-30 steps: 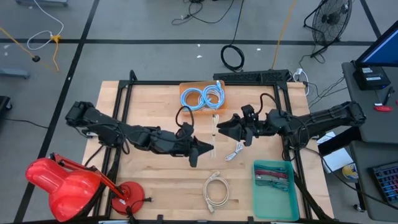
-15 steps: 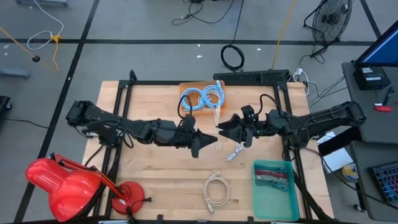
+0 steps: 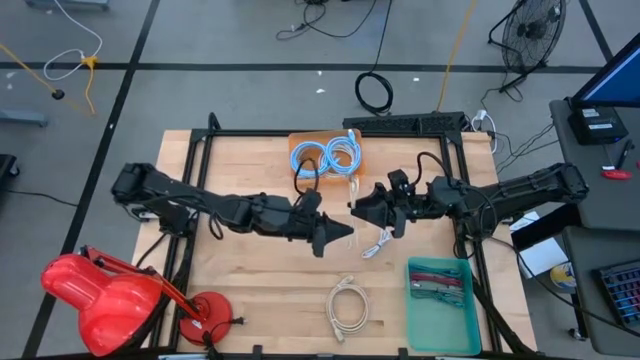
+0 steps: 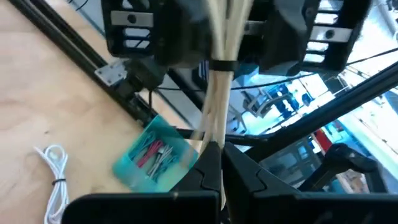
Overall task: Pick & Place USB Port
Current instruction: Put the small yellow charger cable into the green bin
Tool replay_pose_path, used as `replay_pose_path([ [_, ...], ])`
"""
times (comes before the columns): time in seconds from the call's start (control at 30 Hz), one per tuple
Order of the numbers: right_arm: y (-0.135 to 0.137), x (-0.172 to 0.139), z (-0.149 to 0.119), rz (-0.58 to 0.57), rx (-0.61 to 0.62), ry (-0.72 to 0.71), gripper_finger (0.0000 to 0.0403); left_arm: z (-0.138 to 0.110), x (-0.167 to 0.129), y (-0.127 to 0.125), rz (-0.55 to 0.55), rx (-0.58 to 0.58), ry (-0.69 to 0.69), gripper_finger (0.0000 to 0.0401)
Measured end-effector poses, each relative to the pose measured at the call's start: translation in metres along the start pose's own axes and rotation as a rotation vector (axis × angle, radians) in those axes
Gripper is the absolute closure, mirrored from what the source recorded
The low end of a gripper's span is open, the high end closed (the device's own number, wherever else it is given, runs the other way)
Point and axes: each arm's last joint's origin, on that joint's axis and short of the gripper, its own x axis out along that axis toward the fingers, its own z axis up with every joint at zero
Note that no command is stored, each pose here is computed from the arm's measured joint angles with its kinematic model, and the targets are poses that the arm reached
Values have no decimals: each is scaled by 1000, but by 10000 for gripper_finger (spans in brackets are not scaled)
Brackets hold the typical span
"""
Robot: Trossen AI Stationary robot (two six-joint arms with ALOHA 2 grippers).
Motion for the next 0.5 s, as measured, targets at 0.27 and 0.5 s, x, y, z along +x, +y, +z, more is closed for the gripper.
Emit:
replay_pose_path([
  [0.27,0,0,0,5,-4,6,334,4,1,1,-3,4,-22,401],
  [0.5,1,0,-1,36,-4,33,394,6,0,0,-24,23,-23,389],
])
